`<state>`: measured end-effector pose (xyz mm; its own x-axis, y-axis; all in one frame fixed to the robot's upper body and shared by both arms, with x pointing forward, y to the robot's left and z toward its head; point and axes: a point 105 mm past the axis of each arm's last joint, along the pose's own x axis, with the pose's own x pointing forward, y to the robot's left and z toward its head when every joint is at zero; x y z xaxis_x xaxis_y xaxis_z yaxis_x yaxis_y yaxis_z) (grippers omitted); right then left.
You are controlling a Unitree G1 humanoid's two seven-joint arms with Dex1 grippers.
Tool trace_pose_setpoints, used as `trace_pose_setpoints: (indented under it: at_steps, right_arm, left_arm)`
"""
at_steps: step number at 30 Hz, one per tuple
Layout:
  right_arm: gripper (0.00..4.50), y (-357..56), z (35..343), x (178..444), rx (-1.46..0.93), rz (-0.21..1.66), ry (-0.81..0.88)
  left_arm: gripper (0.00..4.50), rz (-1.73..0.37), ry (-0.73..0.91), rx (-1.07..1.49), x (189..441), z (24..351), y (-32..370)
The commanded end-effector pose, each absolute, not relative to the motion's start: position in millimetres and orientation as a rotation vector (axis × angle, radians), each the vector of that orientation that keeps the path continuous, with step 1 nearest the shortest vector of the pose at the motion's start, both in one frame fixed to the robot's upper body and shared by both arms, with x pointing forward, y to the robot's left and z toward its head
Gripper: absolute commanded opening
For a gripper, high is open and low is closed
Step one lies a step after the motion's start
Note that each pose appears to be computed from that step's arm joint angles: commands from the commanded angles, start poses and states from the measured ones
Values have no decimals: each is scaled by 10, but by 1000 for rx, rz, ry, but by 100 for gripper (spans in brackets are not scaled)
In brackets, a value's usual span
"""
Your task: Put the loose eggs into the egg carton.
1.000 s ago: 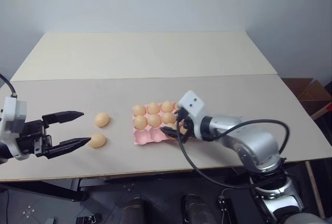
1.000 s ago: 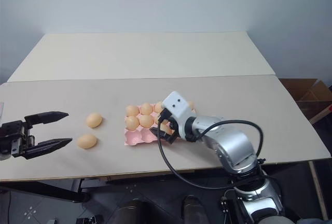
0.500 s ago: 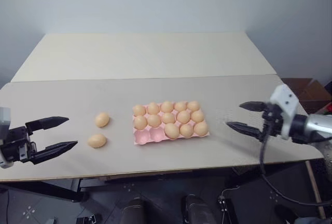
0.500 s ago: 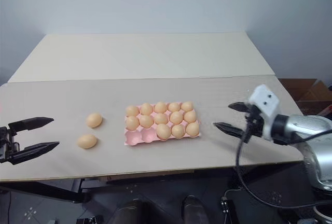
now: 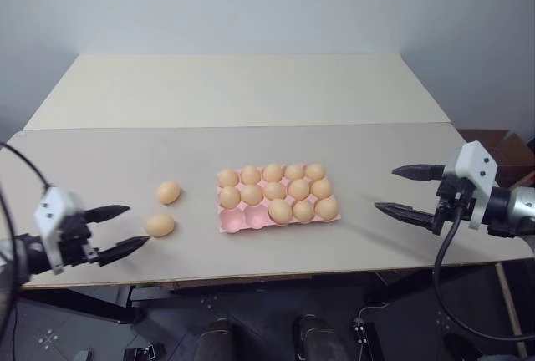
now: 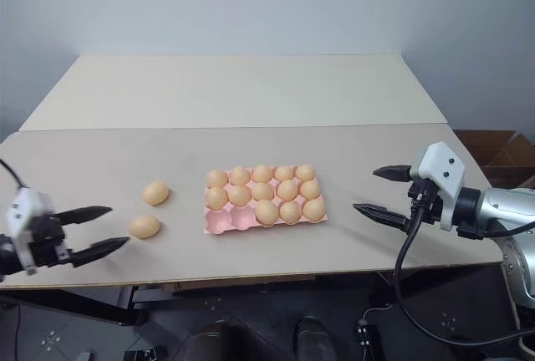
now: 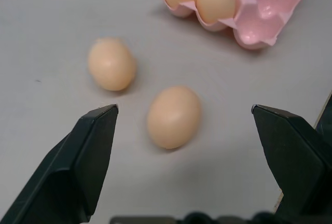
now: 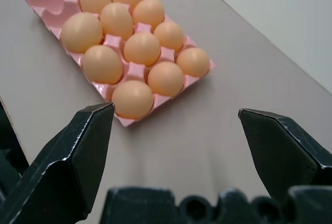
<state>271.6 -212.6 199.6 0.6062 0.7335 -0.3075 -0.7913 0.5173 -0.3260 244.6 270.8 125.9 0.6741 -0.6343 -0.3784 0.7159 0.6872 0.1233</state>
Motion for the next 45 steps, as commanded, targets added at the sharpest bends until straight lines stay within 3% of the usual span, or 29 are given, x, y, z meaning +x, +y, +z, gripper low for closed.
trace_pose_setpoints:
  at_steps: [1,2,5,11,14,26,32,40,41,45]
  right_arm:
    - [446,-2026,2154,2676,-491,938,64]
    - [446,-2014,2166,2666,-490,940,60]
    - [450,-1992,2185,2633,-493,948,58]
    - [450,-2026,2175,2602,-489,945,77]
    - [450,-2039,2173,2585,-474,959,79]
    - [450,-1956,2194,2362,-410,1165,71]
    - [450,-1881,2176,2391,-413,1193,50]
    - [450,-1875,2200,2393,-413,1164,31]
    - [450,-1876,2197,2391,-413,1159,30]
    - [450,-1881,2197,2382,-414,1144,30]
  left_arm:
    - [450,-707,317,328,2601,1213,2670]
    - [450,-690,343,327,2635,1164,2671]
    - [389,-685,375,332,2673,1081,2649]
    - [207,-713,387,332,2671,1083,2633]
    - [175,-756,333,316,2682,1252,2559]
    - [175,-1096,97,282,2618,1909,1835]
    - [175,-1179,102,295,2861,1670,1194]
    - [175,-1149,188,350,3050,1402,950]
    - [245,-1136,193,335,3082,1408,936]
    - [370,-1196,169,320,3030,1491,895]
